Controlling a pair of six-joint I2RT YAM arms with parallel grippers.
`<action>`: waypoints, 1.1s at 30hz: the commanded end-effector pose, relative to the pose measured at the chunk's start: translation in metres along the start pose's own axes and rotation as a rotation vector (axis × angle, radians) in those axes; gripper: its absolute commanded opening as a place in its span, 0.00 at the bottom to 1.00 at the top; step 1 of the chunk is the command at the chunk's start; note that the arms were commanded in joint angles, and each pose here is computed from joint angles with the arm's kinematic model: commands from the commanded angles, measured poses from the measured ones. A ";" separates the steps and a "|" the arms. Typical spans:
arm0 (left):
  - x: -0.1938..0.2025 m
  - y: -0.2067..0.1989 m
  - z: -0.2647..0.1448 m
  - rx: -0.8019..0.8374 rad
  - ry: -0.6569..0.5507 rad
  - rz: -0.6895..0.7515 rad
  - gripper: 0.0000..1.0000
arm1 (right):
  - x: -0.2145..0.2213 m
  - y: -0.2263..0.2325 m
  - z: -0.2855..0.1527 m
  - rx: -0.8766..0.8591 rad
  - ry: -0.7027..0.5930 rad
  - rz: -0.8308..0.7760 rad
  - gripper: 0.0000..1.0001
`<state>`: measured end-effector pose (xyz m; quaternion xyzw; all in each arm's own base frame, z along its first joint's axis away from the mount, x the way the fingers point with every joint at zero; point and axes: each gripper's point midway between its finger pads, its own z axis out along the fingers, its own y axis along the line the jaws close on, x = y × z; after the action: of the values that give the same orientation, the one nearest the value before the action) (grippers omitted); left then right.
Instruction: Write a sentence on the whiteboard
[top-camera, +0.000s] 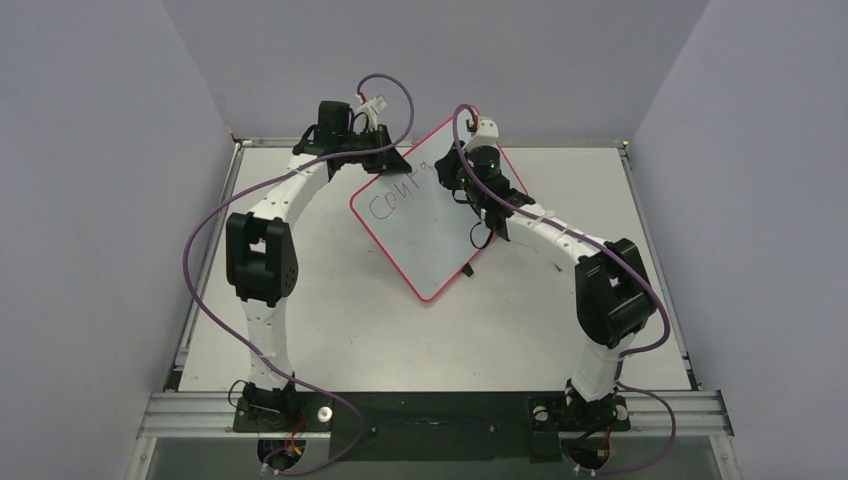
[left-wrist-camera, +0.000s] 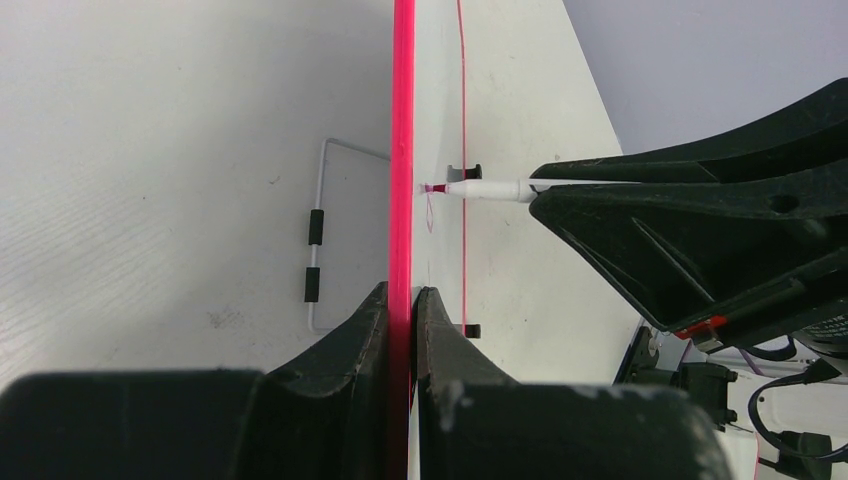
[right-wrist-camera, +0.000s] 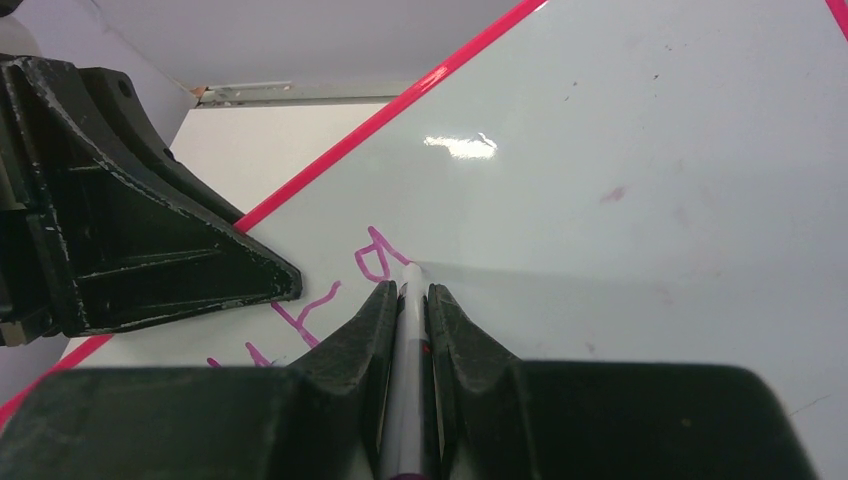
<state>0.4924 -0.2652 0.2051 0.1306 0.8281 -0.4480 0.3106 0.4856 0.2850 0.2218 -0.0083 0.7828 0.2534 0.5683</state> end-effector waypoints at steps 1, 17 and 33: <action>-0.007 -0.010 0.003 -0.017 -0.027 0.137 0.00 | -0.027 0.001 -0.016 0.009 -0.055 -0.020 0.00; -0.006 -0.009 0.004 -0.019 -0.026 0.136 0.00 | -0.059 -0.007 -0.002 0.017 -0.113 0.010 0.00; -0.005 -0.007 0.006 -0.020 -0.022 0.135 0.00 | -0.047 -0.002 0.019 -0.017 -0.072 0.023 0.00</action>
<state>0.4924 -0.2662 0.2054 0.1317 0.8275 -0.4481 0.3116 0.5157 0.2671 0.2292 0.0124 0.7825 0.2372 0.5756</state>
